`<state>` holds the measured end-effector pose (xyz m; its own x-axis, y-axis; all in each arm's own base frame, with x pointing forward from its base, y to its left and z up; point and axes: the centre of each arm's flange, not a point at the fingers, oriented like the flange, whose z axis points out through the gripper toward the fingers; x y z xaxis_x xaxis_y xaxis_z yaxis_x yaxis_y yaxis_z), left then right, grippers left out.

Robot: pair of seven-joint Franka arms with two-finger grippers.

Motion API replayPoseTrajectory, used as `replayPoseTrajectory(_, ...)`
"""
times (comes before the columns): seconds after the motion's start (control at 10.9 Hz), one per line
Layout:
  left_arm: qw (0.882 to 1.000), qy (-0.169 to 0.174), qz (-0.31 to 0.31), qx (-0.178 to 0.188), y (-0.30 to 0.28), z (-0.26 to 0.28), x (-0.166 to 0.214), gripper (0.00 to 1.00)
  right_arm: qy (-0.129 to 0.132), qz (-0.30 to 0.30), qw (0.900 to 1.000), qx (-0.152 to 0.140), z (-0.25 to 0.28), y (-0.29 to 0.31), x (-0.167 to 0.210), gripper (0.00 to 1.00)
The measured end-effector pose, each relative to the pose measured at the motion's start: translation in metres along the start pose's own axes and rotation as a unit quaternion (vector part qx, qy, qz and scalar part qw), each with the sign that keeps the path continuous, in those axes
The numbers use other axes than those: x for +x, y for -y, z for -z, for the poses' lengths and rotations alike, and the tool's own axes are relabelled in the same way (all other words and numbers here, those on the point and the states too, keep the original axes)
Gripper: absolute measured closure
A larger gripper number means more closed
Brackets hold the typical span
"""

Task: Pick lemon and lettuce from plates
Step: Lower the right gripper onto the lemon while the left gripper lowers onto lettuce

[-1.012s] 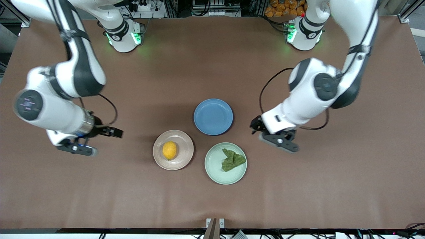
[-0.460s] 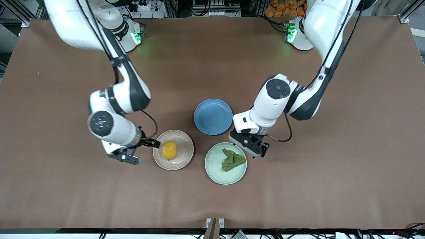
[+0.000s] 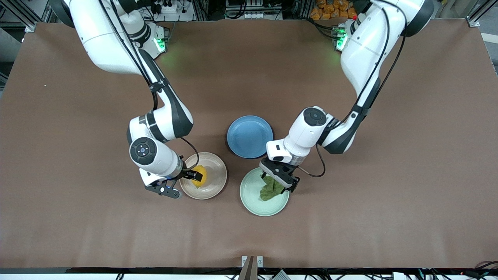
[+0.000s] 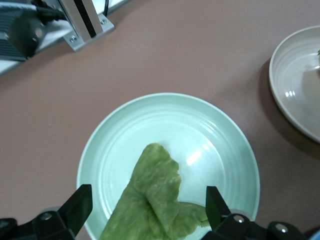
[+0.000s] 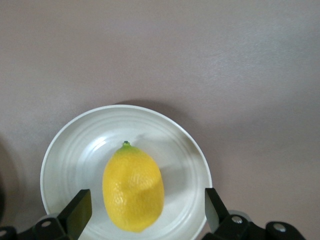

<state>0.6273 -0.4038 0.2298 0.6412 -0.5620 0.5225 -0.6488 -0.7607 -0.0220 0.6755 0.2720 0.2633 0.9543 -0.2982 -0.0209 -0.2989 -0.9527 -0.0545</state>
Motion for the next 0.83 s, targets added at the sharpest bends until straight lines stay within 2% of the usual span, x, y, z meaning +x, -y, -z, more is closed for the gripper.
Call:
replayPoseTrajectory(0.18,1.0,0.002,0.001,-0.002,0.001,-0.012,-0.007,0.0,-0.008,-0.002,1.0,0.006,-0.016,0.009,-0.003,0.0)
replayPoseTrajectory(0.83,0.998,0.015,-0.055,0.005,0.015,-0.039,-0.031,0.0,-0.004,0.007,1.0,0.001,-0.066,0.023,-0.019,0.0)
